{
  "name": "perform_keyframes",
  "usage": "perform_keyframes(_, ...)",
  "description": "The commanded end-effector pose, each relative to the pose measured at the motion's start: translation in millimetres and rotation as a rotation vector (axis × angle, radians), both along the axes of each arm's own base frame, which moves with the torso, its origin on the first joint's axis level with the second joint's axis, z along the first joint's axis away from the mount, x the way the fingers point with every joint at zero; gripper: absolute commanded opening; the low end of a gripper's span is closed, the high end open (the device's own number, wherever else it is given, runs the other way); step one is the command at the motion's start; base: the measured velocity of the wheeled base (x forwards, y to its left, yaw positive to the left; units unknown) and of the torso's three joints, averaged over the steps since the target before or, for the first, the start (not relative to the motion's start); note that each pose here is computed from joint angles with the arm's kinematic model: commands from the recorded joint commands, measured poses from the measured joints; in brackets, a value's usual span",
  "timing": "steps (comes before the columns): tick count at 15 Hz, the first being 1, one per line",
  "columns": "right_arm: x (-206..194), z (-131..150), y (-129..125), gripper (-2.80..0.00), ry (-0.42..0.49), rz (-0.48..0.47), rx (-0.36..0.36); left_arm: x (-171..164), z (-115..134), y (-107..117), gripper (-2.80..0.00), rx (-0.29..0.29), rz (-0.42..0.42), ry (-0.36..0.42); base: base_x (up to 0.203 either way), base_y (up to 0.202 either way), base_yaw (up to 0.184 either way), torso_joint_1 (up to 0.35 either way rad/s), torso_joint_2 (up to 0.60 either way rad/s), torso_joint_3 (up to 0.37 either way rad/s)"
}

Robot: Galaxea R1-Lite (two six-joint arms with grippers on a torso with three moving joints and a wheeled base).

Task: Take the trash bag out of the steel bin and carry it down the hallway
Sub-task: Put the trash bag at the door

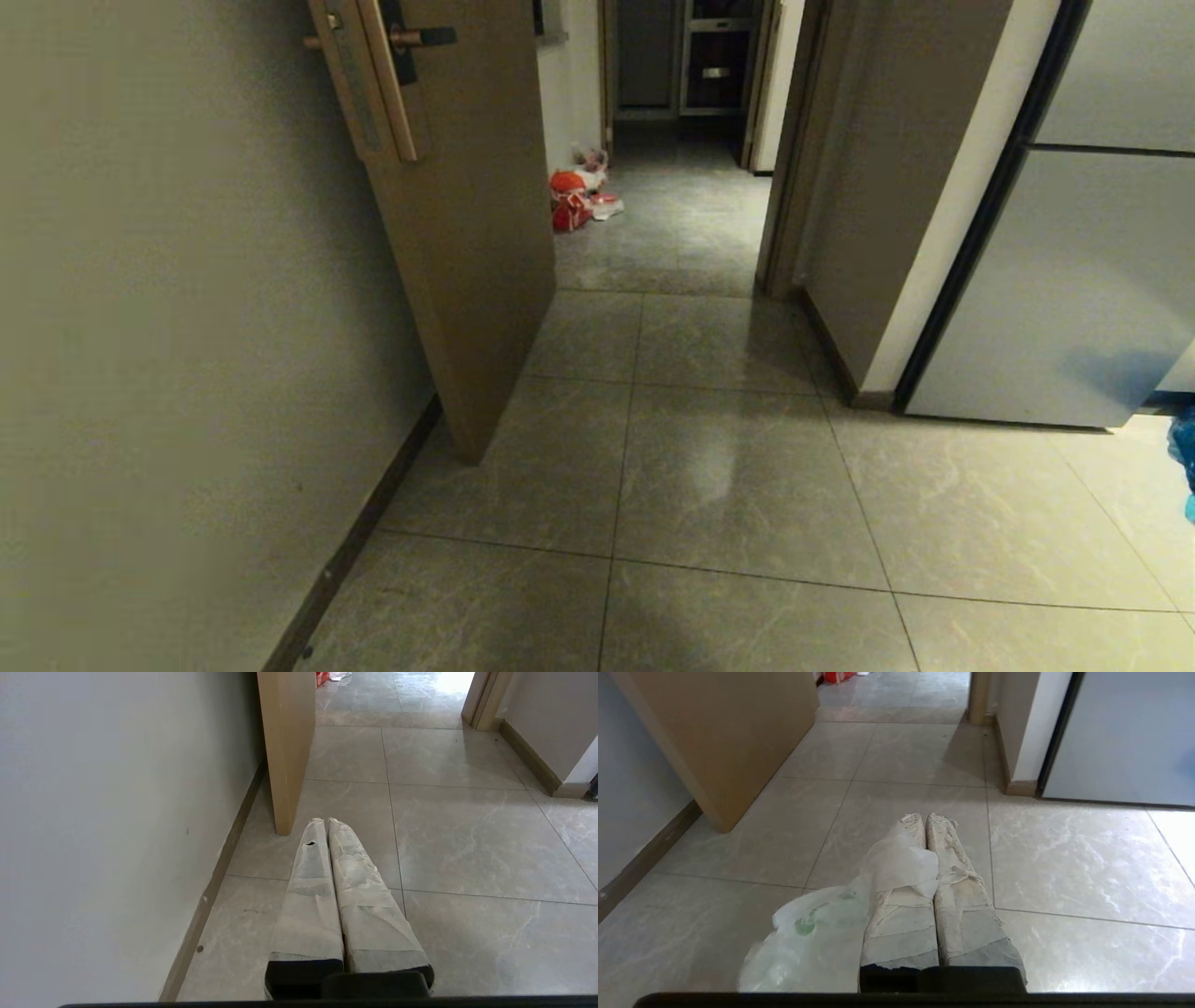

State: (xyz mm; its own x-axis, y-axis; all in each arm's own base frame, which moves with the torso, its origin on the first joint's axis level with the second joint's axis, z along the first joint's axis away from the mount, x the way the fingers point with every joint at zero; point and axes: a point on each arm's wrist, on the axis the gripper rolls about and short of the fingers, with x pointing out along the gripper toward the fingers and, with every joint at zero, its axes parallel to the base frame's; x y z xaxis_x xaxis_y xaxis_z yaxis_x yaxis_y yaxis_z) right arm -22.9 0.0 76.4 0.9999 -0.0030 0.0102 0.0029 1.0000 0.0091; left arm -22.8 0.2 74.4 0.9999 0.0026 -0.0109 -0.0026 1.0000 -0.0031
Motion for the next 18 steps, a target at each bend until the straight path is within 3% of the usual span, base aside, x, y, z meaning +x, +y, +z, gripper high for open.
perform_keyframes(1, 0.1, -0.9, 0.0, -2.80, 0.001, 0.000, 0.000, -0.1, 0.0, 0.0, -2.80, 0.000, 0.001, -0.002, 0.000, 0.000, 0.000, 0.000, 0.00, 0.000)
perform_keyframes(18, 0.2, -0.8, 0.0, -2.80, 0.003, 0.000, 0.002, 0.1, -0.3, 0.1, -2.80, -0.006, 0.002, 0.000, 0.000, 0.000, 0.000, 0.000, 0.00, 0.000)
